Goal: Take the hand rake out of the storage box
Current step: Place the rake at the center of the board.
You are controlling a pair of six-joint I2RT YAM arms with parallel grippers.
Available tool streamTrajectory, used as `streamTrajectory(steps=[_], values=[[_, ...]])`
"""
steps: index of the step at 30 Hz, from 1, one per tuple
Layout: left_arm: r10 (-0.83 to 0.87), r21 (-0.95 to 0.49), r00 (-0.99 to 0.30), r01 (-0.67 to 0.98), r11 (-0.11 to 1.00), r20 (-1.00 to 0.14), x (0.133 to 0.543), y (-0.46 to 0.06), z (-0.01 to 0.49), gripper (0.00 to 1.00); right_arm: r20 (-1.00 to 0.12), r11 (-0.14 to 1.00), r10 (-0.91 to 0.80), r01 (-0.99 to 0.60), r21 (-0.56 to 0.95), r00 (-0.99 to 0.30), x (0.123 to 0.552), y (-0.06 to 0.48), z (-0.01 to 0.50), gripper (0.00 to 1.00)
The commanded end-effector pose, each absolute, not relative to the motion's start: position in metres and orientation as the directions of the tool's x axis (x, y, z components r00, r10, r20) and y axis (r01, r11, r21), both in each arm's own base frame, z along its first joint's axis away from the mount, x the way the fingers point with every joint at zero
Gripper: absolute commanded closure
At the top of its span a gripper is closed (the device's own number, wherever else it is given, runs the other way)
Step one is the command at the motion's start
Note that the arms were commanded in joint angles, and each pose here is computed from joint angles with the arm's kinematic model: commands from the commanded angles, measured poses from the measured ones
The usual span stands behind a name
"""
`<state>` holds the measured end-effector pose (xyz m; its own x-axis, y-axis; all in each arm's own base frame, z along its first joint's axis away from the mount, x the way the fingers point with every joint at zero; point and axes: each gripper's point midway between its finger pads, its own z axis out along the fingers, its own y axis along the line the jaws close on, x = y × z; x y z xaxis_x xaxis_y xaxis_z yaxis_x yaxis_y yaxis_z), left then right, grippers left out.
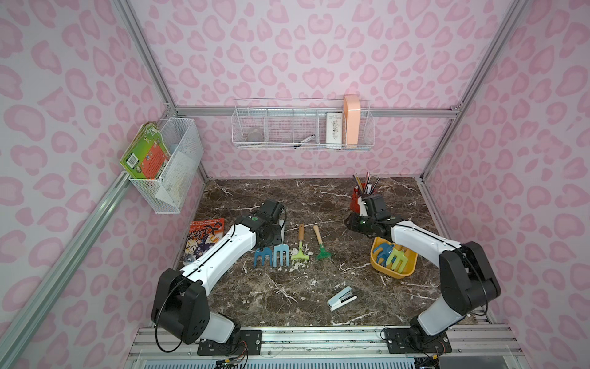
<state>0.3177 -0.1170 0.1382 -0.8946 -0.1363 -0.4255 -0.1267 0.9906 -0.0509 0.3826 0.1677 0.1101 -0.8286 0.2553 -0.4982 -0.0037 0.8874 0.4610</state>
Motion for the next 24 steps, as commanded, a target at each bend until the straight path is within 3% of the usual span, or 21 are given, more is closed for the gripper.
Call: streamTrajectory(steps=[1, 10, 24], values=[[-0.134, -0.049, -0.894, -0.125, 0.991, -0.428, 0.317, -0.116, 0.141, 0.58, -0.464, 0.904, 0.285, 0.075, 0.421, -0.839, 0.357, 0.116, 0.103, 0.55], [-0.133, -0.083, -0.900, -0.107, 0.991, -0.416, 0.324, -0.127, 0.136, 0.58, -0.402, 0.854, 0.485, 0.321, 0.409, -0.776, 0.316, 0.021, 0.082, 0.54], [-0.129, -0.083, -0.903, -0.104, 0.991, -0.409, 0.327, -0.130, 0.137, 0.58, -0.359, 0.758, 0.620, 0.414, 0.504, -0.697, 0.342, 0.001, 0.063, 0.56]])
